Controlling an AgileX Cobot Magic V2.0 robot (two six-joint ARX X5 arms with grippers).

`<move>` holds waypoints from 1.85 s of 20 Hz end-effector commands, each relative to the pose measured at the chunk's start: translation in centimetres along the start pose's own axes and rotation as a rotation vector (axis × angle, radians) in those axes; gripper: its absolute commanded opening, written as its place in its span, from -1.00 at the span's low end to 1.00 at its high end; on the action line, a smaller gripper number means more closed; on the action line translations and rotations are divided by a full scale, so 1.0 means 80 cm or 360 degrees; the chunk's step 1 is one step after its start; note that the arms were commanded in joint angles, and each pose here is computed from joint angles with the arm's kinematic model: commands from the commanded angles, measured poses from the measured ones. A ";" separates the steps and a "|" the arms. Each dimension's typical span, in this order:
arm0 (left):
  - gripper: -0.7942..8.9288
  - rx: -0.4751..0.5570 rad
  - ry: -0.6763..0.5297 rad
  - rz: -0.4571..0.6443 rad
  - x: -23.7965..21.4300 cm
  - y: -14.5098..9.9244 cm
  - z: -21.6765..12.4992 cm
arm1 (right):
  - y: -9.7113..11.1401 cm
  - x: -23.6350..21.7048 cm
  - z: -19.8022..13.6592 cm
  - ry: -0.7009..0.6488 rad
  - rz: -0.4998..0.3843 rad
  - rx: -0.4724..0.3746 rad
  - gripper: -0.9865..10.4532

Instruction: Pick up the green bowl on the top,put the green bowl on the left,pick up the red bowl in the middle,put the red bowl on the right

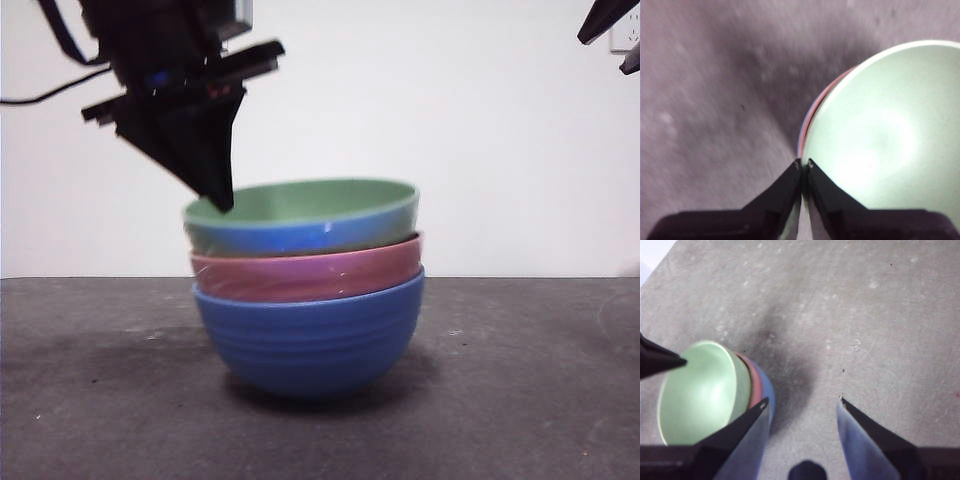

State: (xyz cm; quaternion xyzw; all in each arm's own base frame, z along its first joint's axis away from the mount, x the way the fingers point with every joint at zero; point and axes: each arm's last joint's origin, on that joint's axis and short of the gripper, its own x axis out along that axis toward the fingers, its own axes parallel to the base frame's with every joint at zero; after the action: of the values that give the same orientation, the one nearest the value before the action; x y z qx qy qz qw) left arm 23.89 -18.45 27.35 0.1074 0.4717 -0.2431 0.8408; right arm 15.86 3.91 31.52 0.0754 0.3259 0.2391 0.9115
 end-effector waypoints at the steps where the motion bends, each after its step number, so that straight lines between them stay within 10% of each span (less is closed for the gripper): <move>1: -0.85 0.0001 -0.0089 -0.0011 -0.020 -0.001 0.015 | 0.001 0.000 0.001 -0.0005 0.0001 0.0006 -0.44; 14: -0.85 -0.0117 -0.0068 0.0613 -0.163 0.056 -0.040 | 0.000 0.000 -0.002 0.0029 -0.0008 0.0019 -0.44; 31: -0.84 -0.0334 0.0205 0.0422 0.027 0.114 -0.093 | 0.000 0.000 -0.003 0.0050 -0.0009 0.0037 -0.44; 35: -0.09 -0.0336 0.0210 0.0429 0.029 0.115 -0.092 | 0.000 0.000 -0.003 0.0050 -0.0003 0.0040 -0.44; 37: -0.06 -0.0336 0.0213 0.0428 0.027 0.115 -0.091 | 0.001 0.000 -0.003 0.0051 0.0002 0.0035 -0.43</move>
State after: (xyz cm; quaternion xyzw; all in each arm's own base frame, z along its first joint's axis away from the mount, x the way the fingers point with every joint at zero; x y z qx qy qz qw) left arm 24.12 -8.26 21.34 0.0911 0.5283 -0.0672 0.8415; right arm 15.63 3.92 31.22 0.0797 0.3457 0.2357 0.9047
